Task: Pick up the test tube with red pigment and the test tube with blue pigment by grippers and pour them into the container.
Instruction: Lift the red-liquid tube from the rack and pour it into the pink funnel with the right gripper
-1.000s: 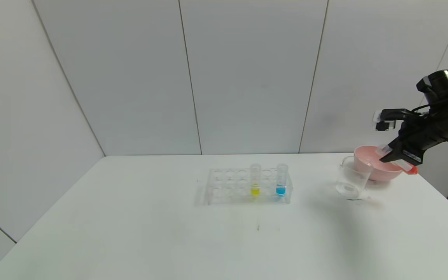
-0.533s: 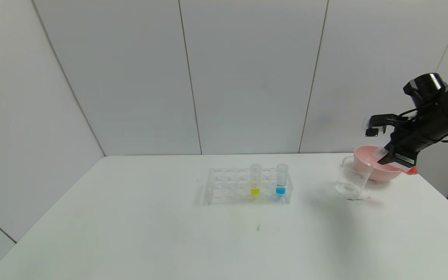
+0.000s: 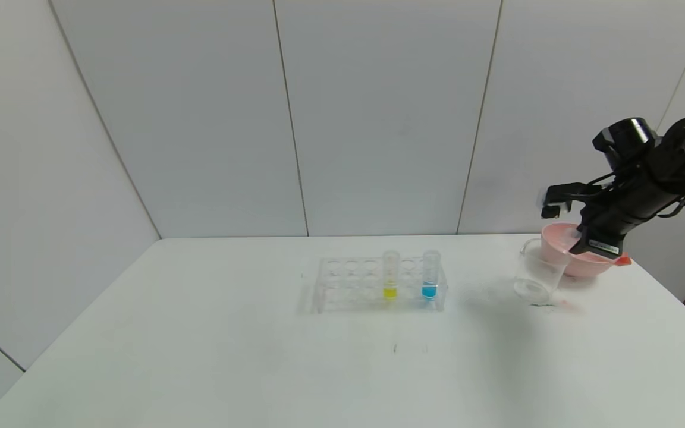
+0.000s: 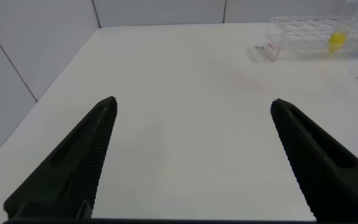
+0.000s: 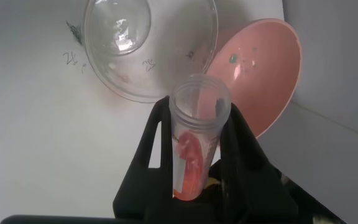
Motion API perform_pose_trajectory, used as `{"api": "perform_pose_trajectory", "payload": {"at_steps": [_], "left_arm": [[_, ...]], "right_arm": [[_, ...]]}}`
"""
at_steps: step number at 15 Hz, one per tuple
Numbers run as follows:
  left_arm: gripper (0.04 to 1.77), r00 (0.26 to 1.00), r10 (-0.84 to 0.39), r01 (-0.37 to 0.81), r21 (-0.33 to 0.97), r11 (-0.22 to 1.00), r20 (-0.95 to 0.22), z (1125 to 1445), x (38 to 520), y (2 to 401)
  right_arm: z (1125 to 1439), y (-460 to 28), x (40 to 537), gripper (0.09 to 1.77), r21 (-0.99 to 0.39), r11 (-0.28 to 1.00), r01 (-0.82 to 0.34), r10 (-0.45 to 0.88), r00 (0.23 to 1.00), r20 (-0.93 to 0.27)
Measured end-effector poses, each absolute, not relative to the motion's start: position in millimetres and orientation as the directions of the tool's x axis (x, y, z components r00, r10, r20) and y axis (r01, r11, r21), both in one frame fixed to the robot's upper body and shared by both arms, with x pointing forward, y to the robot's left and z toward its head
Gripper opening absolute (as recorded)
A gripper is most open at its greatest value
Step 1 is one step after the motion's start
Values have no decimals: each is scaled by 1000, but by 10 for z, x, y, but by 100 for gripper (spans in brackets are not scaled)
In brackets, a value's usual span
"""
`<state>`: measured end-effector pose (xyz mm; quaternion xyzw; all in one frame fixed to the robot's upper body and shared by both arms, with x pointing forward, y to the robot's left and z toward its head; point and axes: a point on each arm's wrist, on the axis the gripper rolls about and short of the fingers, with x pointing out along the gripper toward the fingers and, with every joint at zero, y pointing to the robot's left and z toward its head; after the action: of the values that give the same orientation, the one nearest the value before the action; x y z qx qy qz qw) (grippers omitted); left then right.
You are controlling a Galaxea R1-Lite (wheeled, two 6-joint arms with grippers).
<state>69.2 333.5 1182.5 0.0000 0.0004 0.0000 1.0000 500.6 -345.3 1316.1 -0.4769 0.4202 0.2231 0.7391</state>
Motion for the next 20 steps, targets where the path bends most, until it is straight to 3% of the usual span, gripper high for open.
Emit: {"api": "perform_pose_trajectory", "payload": {"at_steps": [13,20], "left_arm": [[176,1000,0,0,0,1000,-1,11825,692,3335],[176,1000,0,0,0,1000,-1,11825,692,3335]], "right_arm": [[13136,-3266,5026,50,-595,300,-745,-259,537,-803],[13157,-3226,5004,50,-594,248,-765,-264,537,-802]]}}
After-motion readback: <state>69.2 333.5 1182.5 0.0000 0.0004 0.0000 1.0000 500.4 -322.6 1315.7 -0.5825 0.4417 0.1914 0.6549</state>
